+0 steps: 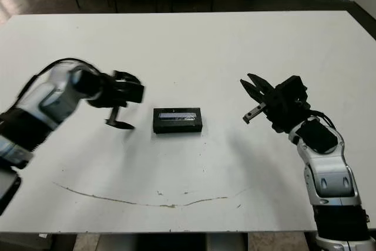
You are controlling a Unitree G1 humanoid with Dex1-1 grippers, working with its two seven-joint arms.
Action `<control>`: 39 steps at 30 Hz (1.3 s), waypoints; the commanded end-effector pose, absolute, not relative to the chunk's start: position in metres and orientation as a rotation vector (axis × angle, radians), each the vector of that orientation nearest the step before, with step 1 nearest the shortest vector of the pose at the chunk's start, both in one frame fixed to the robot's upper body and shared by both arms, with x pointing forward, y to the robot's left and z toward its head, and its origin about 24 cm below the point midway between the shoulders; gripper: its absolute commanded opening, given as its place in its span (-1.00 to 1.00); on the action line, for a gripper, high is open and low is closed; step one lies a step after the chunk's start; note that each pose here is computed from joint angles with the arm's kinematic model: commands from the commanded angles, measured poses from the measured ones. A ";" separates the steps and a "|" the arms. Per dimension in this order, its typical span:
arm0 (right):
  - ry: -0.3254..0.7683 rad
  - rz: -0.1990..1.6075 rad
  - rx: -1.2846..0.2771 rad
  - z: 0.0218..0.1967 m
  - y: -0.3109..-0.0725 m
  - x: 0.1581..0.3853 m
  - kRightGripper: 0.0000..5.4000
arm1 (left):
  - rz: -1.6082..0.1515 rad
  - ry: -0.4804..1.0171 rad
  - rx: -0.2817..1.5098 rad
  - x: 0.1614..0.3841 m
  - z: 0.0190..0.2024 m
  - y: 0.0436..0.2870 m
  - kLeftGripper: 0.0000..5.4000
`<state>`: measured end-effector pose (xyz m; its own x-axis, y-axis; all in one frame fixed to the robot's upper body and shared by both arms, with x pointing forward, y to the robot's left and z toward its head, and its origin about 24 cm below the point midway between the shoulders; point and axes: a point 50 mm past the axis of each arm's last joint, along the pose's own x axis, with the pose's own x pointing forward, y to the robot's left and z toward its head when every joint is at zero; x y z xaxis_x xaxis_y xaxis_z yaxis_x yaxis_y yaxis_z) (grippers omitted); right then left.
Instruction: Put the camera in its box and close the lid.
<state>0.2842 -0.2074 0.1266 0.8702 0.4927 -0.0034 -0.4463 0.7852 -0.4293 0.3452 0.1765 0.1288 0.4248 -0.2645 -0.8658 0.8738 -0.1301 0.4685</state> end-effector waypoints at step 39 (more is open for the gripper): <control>-0.119 0.480 -0.415 0.115 -0.200 0.287 -1.00 | -0.544 0.218 0.215 0.292 0.095 0.068 -0.99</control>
<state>0.2891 -0.1980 0.1199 0.8782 0.4775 0.0258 -0.4215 0.7984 -0.4299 0.2947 0.0641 0.1109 0.8416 -0.5093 -0.1799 0.5346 0.8331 0.1421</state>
